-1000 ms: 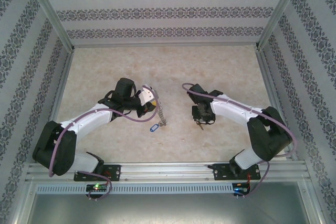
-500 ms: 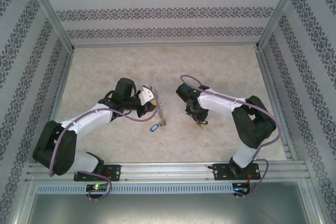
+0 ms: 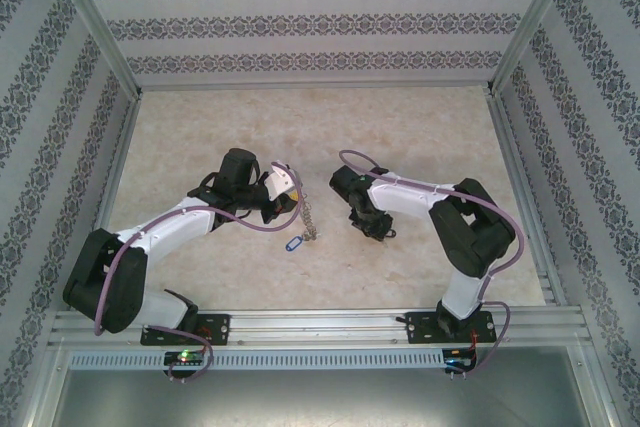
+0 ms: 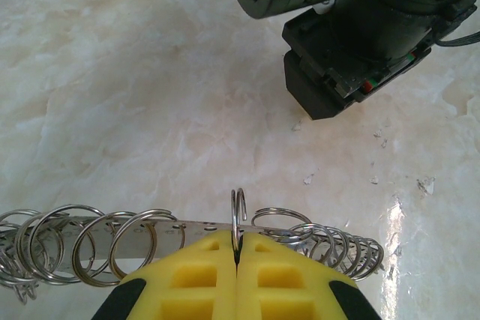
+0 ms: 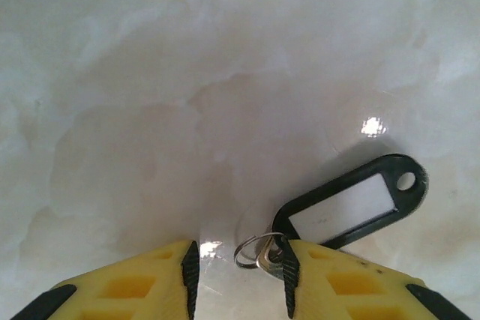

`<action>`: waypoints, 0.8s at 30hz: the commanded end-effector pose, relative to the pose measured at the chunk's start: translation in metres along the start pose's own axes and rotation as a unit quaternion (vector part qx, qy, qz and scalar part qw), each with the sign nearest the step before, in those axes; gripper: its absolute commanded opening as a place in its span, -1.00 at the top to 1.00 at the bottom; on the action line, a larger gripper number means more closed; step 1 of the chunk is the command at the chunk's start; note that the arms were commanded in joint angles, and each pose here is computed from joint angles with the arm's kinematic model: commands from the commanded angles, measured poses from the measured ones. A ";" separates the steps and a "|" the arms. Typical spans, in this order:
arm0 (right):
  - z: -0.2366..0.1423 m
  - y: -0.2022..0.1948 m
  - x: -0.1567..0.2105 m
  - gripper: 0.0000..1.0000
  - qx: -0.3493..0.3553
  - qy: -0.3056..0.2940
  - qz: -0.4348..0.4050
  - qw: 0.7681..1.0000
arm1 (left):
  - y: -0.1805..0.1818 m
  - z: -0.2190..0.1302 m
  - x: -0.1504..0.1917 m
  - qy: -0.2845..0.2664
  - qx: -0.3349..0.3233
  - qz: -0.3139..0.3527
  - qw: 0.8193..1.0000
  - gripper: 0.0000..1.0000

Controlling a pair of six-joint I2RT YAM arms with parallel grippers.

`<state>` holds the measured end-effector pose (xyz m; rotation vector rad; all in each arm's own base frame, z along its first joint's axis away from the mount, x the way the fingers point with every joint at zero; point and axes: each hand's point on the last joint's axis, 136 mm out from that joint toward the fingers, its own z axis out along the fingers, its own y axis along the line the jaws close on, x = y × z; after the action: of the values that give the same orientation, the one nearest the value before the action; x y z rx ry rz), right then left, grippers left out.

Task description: Put the keys on the keyring

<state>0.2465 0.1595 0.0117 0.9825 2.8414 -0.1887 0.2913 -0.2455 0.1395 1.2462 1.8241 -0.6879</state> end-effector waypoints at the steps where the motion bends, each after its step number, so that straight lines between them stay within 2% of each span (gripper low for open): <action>1: 0.014 -0.013 0.002 0.32 0.036 -0.002 0.000 0.999 | -0.009 0.006 0.011 0.011 0.016 -0.008 1.000 1.00; 3: 0.017 -0.014 -0.001 0.43 0.043 -0.002 -0.005 0.999 | -0.010 0.005 0.011 0.011 0.017 -0.008 1.000 1.00; 10: 0.003 -0.016 -0.014 0.55 0.040 -0.035 -0.033 0.998 | -0.010 0.003 0.010 0.012 0.012 -0.008 1.000 1.00; 24: -0.014 -0.017 -0.023 0.84 0.017 -0.046 -0.054 0.997 | -0.009 0.004 0.008 0.013 0.014 -0.013 1.000 1.00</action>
<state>0.2553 0.1471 0.0233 0.8308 2.8243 -0.2417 0.2912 -0.2455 0.1395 1.2452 1.8249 -0.6886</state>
